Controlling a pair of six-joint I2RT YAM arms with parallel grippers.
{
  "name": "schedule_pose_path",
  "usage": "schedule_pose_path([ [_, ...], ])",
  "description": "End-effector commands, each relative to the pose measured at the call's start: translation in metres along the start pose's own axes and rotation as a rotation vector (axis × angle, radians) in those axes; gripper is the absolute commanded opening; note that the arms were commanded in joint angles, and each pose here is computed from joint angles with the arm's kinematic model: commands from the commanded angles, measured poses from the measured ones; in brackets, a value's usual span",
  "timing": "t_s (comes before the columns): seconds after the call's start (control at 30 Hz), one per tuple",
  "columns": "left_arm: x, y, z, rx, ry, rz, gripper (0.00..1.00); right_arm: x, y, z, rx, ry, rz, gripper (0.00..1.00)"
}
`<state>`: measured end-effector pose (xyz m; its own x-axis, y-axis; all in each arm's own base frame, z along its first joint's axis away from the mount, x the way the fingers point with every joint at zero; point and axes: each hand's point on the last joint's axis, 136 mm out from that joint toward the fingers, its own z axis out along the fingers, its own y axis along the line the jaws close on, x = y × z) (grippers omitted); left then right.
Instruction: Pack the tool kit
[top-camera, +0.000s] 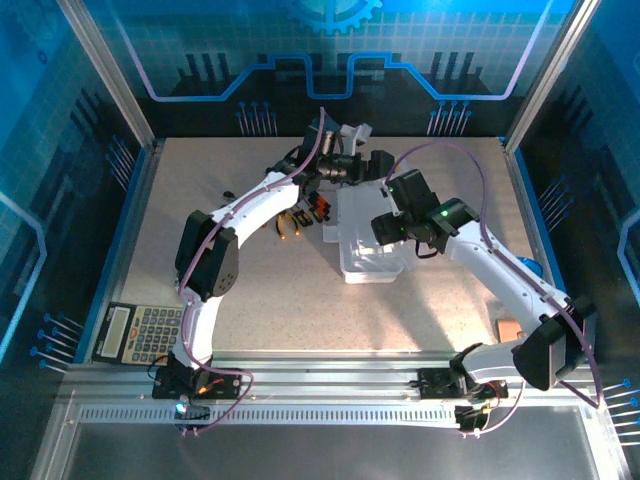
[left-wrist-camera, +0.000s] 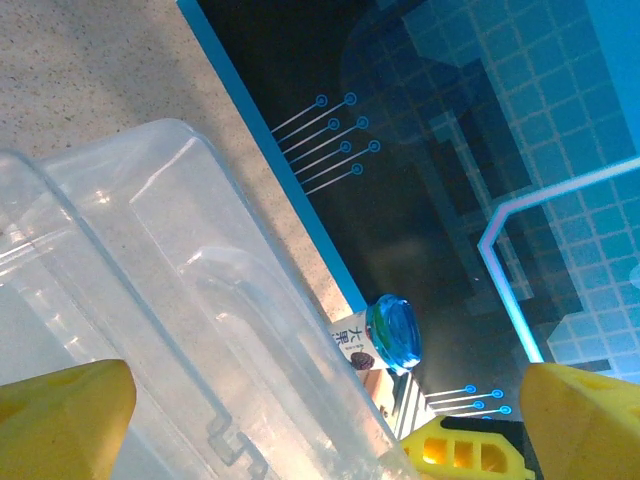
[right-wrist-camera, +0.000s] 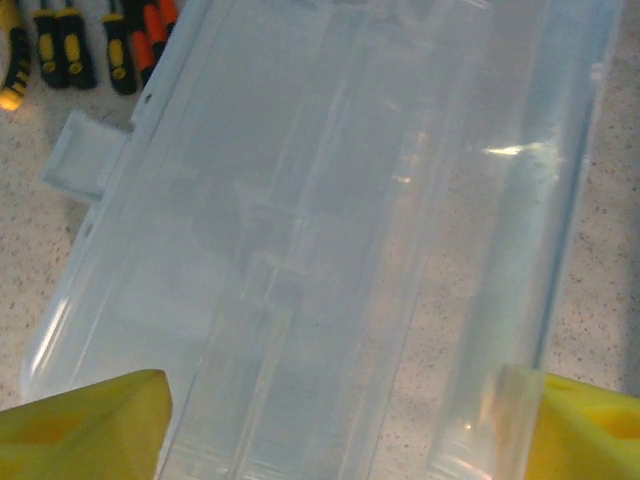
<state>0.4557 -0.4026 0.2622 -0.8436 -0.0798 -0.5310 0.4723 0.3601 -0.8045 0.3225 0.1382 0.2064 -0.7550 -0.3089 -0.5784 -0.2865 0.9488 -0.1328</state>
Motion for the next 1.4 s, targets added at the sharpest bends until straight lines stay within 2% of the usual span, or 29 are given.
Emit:
schedule_pose_path([
  [0.0,-0.008,-0.009,-0.009,0.008,-0.001,0.043,0.99,-0.002,-0.002,-0.005,-0.006,-0.007,0.013,0.74],
  [0.17,-0.013,-0.001,-0.027,-0.041,-0.018,0.065,0.99,-0.002,-0.015,-0.011,0.016,-0.022,0.055,0.64],
  [0.47,0.008,0.017,-0.049,-0.125,-0.011,0.065,0.99,0.002,-0.052,-0.019,0.064,-0.069,0.188,0.52],
  [0.63,0.014,0.023,-0.066,-0.163,-0.019,0.076,0.99,0.002,-0.075,-0.019,-0.029,-0.163,0.335,0.48],
  [0.9,0.036,0.042,-0.084,-0.214,-0.007,0.047,0.99,-0.004,-0.081,-0.008,-0.21,-0.27,0.452,0.48],
  [1.2,0.065,0.067,-0.091,-0.27,0.026,0.009,0.99,-0.008,-0.102,-0.008,-0.258,-0.329,0.546,0.48],
  [1.37,0.075,0.076,-0.092,-0.278,0.034,-0.01,0.99,0.006,-0.114,0.01,-0.322,-0.347,0.657,0.5],
])
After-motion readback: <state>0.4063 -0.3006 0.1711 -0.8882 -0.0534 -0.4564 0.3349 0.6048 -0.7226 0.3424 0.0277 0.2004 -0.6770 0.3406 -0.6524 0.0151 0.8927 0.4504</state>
